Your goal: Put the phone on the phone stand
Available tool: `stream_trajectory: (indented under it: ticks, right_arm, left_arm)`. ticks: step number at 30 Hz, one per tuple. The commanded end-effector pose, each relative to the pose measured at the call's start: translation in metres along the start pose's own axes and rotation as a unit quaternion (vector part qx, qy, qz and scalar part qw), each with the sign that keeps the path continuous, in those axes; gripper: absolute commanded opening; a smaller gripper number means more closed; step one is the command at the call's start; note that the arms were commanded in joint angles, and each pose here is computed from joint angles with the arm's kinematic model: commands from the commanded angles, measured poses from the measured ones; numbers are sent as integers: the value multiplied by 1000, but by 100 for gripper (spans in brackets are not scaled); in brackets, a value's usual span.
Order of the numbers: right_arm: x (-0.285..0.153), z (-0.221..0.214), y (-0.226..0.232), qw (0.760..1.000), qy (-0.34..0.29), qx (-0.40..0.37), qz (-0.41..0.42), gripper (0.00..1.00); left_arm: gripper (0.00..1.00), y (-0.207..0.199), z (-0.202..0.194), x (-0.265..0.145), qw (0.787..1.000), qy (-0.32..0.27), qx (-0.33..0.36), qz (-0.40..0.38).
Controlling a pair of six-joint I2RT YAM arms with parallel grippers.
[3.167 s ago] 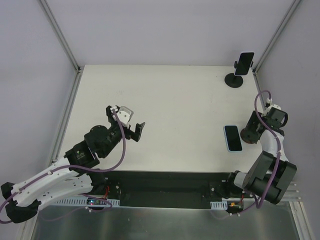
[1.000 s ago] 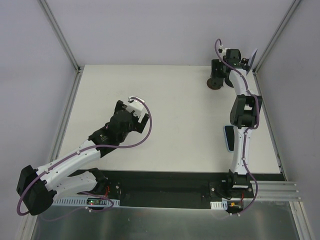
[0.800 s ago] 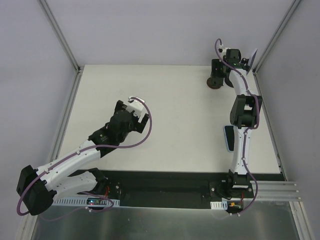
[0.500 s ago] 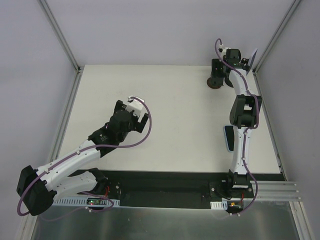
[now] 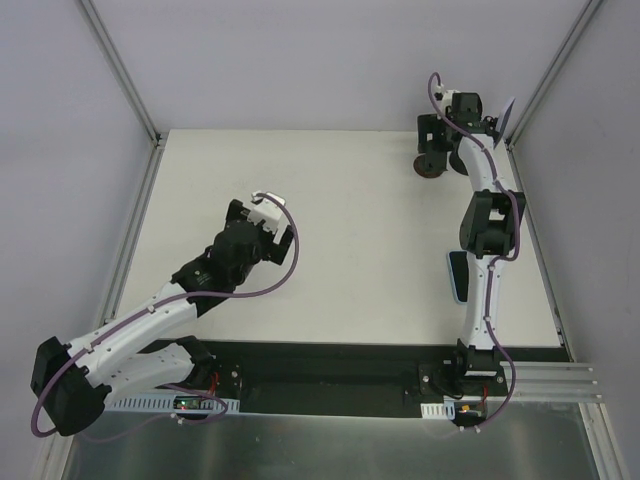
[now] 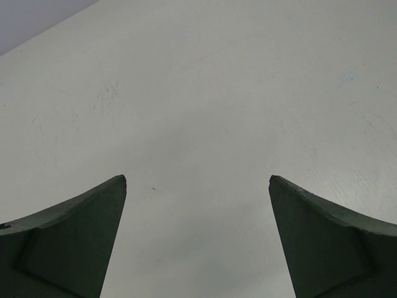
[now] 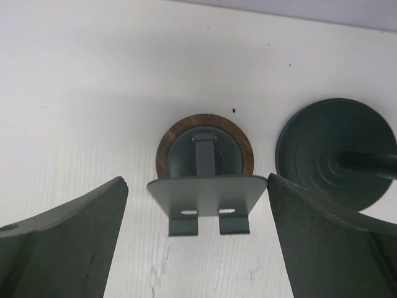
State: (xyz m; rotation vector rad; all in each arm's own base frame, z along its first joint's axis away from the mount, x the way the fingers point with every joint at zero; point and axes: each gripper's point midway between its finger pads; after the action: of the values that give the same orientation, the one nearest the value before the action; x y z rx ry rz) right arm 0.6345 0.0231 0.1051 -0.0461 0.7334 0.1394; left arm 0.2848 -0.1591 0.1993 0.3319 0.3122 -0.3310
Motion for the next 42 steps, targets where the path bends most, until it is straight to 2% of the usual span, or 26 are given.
stream_trajectory:
  ticks: [1, 6, 9, 10, 12, 13, 15, 16, 17, 21, 24, 26, 27, 33, 42]
  right_arm:
    - [-120, 106, 23, 992, -123, -21, 10, 97]
    - [-186, 115, 20, 989, -145, 31, -6, 99]
    - [-219, 111, 8, 986, -155, 61, -23, 93]
    - [-215, 96, 3, 986, -139, 83, -28, 87]
    - [-235, 91, -17, 982, -146, 112, -48, 78]
    - [-232, 77, -33, 980, -134, 134, -61, 67]
    - [-239, 69, -50, 976, -132, 152, -83, 52]
    - [-238, 59, -63, 974, -124, 164, -95, 36]
    - [-239, 55, -69, 973, -121, 169, -101, 30]
    - [-232, 34, -100, 969, -97, 162, -160, 20]
    - [-218, 28, -118, 968, -90, 170, -162, 14]
    - [-201, 23, -129, 968, -81, 176, -161, 8]
    - [-199, 30, -131, 969, -87, 173, -157, 1]
    - [-166, 30, -148, 969, -76, 168, -167, 1]
    - [-135, 46, -147, 973, -104, 155, -137, 1]
  left_arm:
    - [96, 10, 29, -8, 999, -41, -26, 7]
    - [96, 12, 33, -13, 998, -51, -31, 7]
    - [96, 13, 35, -16, 998, -55, -35, 7]
    - [96, 13, 35, -16, 998, -55, -35, 6]
    - [96, 13, 36, -17, 998, -57, -37, 5]
    - [96, 12, 36, -17, 998, -57, -37, 3]
    - [96, 11, 37, -18, 997, -59, -40, -1]
    - [96, 11, 38, -19, 997, -61, -42, -3]
    - [96, 10, 37, -18, 997, -59, -41, -4]
    - [96, 11, 36, -18, 997, -58, -41, -1]
    - [96, 11, 35, -18, 998, -57, -40, -1]
    - [96, 10, 34, -17, 998, -54, -38, -1]
    - [96, 10, 35, -17, 998, -55, -40, -1]
    - [96, 11, 32, -14, 998, -48, -35, 3]
    - [96, 10, 30, -11, 998, -43, -36, 3]
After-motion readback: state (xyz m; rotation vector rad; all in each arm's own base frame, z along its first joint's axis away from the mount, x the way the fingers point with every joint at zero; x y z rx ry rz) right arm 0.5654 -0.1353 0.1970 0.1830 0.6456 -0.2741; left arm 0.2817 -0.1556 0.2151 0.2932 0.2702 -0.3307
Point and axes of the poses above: each gripper's point midway between its finger pads, its own x axis out along the fingers, its own y axis along the line the jaws close on, z = x × y, and after that the axes turned 2 degrees about x, right-handed
